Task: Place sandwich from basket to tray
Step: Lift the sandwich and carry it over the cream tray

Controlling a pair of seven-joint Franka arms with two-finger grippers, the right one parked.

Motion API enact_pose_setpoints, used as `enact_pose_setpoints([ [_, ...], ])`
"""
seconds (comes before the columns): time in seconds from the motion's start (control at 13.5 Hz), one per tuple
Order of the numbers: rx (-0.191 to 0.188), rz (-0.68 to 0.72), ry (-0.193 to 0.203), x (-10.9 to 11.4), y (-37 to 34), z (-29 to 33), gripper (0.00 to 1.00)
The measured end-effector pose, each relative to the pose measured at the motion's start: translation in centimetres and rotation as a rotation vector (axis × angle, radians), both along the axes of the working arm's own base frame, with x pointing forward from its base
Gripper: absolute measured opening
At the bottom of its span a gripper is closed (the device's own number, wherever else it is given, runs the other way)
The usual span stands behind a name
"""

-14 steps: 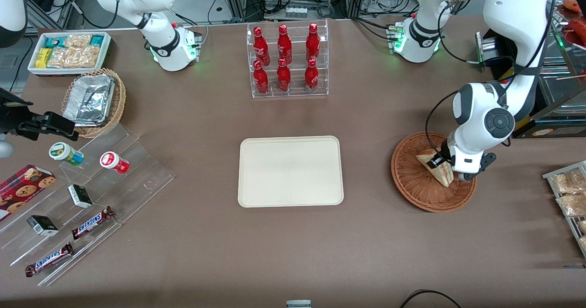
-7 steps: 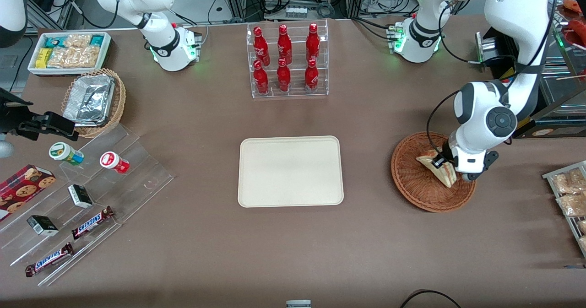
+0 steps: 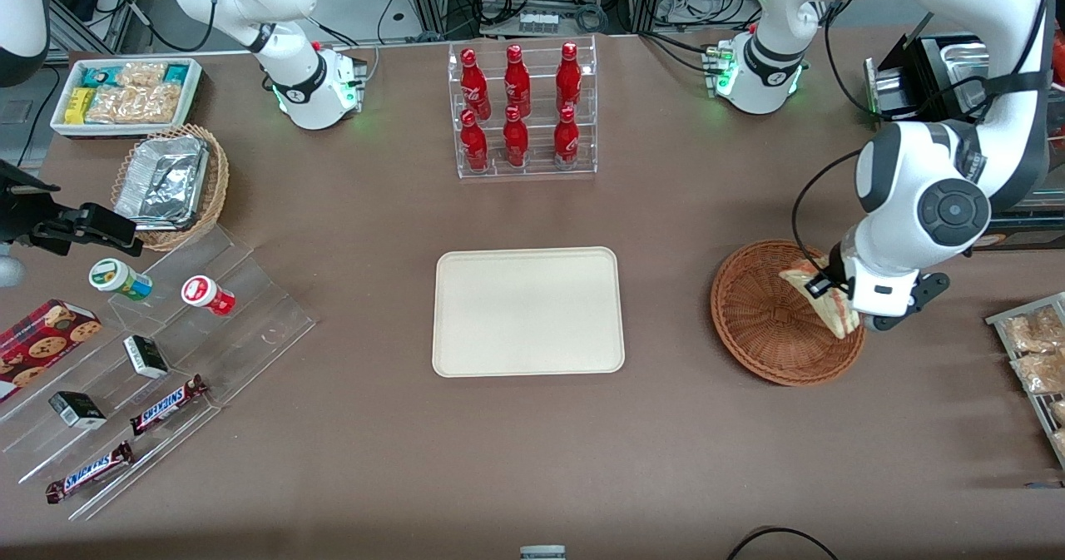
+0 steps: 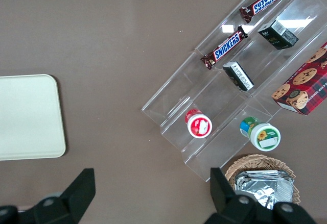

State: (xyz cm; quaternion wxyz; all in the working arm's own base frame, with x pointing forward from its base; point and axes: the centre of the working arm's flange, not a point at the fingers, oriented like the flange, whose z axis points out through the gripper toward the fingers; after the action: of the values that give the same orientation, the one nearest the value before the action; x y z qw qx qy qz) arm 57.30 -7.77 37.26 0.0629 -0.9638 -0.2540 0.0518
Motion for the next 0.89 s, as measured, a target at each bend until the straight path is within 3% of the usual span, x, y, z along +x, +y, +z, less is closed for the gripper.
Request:
enact_pose_setpoints([
  [0.89, -0.055, -0.436, 0.017, -4.2, -25.8, -2.1, 0.15],
])
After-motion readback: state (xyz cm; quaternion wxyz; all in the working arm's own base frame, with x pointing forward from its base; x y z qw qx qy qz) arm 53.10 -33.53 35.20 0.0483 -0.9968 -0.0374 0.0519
